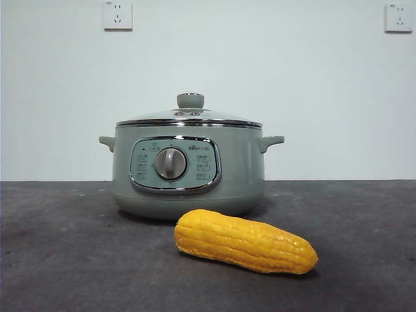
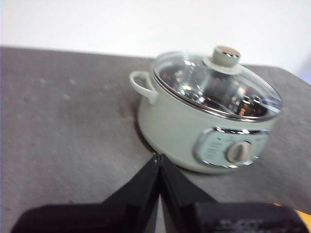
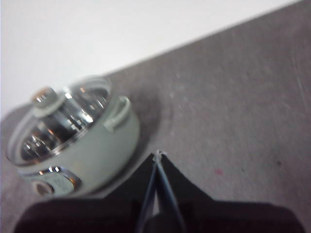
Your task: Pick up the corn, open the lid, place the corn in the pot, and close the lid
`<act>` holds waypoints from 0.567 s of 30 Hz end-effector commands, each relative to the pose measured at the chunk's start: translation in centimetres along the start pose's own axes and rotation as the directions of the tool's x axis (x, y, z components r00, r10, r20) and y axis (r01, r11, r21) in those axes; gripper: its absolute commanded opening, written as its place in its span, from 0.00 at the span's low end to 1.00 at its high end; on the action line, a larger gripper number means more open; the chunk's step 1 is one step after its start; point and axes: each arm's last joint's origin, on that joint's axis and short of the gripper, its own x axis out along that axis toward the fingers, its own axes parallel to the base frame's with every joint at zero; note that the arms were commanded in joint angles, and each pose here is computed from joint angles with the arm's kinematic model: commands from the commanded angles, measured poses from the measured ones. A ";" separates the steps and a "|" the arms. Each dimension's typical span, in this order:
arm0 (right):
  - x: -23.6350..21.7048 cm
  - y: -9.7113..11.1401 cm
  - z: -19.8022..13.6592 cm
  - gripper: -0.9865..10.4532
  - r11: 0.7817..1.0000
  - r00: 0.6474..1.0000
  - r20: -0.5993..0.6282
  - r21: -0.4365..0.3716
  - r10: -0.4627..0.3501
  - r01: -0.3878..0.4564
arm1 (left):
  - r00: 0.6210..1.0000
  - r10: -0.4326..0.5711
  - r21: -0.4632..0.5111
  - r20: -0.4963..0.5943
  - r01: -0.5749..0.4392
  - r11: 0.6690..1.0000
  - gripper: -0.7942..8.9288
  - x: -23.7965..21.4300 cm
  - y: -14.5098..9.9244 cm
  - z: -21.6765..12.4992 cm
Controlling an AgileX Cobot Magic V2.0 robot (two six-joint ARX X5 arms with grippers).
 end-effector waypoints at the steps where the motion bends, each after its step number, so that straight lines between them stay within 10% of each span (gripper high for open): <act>1: 0.4 0.2 0.9 0.08 1.000 0.999 -0.044 -0.020 -0.013 0.012 | 0.998 -0.044 -0.026 -0.044 0.043 0.999 0.08 0.2 -0.3 1.1; 17: 5.1 0.7 1.6 0.21 0.984 0.875 -0.454 0.027 0.169 -0.177 | 0.909 -0.324 -0.219 -0.262 0.271 0.937 0.08 3.2 0.0 2.8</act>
